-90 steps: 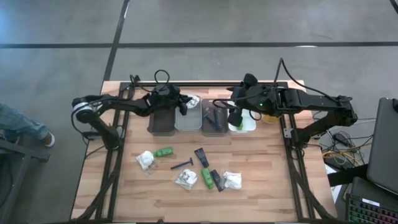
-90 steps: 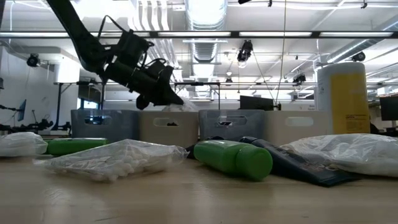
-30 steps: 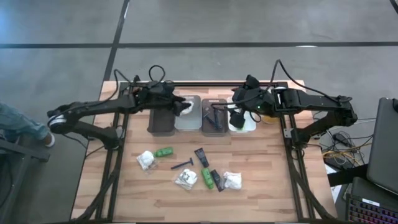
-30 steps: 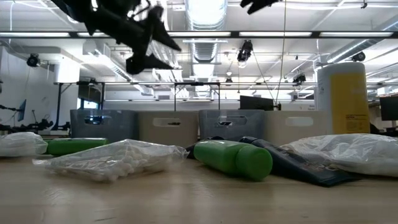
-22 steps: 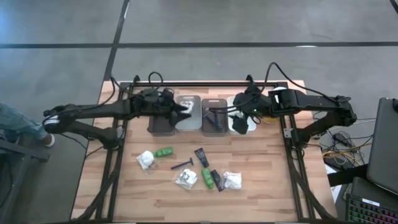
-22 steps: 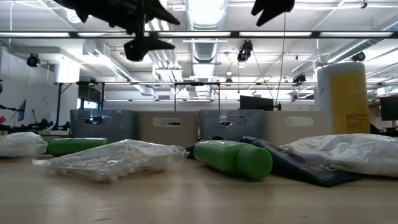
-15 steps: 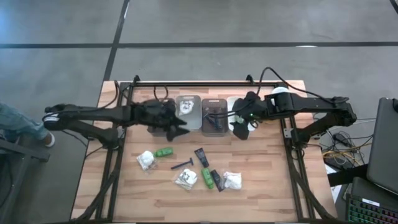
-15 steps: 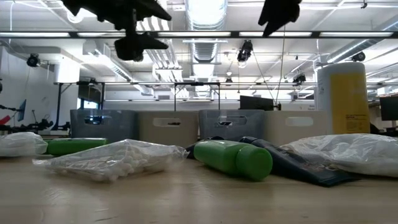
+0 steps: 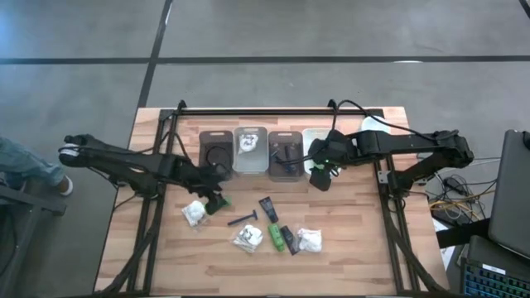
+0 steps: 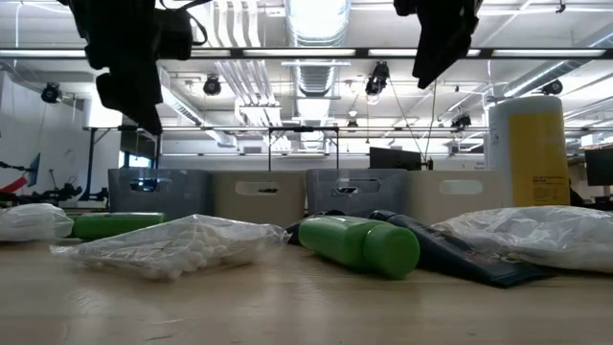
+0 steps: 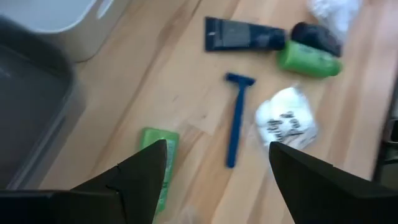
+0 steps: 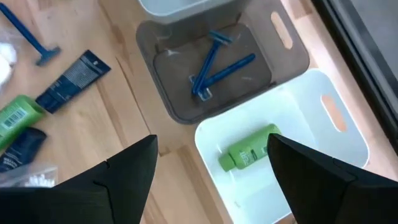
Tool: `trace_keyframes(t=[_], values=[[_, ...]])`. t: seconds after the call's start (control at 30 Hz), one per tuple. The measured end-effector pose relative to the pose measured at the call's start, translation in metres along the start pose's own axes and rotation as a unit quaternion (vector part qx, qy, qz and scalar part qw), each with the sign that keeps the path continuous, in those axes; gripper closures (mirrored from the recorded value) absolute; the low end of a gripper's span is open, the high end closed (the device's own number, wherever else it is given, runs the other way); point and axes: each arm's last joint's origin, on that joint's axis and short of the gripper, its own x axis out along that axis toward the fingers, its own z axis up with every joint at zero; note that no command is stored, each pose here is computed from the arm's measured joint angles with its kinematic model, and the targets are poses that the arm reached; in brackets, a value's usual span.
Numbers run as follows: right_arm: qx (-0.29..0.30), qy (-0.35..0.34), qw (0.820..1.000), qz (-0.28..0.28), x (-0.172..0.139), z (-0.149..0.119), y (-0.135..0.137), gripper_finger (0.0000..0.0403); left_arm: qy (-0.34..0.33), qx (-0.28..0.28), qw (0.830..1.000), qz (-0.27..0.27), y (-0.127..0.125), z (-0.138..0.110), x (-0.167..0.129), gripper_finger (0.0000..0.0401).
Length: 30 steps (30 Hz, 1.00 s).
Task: Pick & Place Travel size toiletries
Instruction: Put the green shampoo bottle into the white bin
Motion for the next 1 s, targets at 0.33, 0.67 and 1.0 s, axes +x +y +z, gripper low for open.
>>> trace_keyframes(t=[0.33, 0.67, 1.0], values=[[-0.003, -0.012, 1.0, 0.004, 0.001, 0.002, 0.001, 0.0087, 0.02, 0.037, 0.999, 0.02, 0.005, -0.007, 0.004, 0.0114], [-0.003, -0.015, 1.0, -0.009, 0.002, 0.002, 0.0, 0.0058, -0.003, 0.022, 1.0, -0.001, 0.009, -0.013, 0.029, 0.0114], [-0.002, -0.014, 1.0, -0.01, 0.004, 0.001, 0.0, 0.0055, 0.005, 0.014, 1.0, 0.005, 0.008, -0.013, 0.04, 0.0114]])
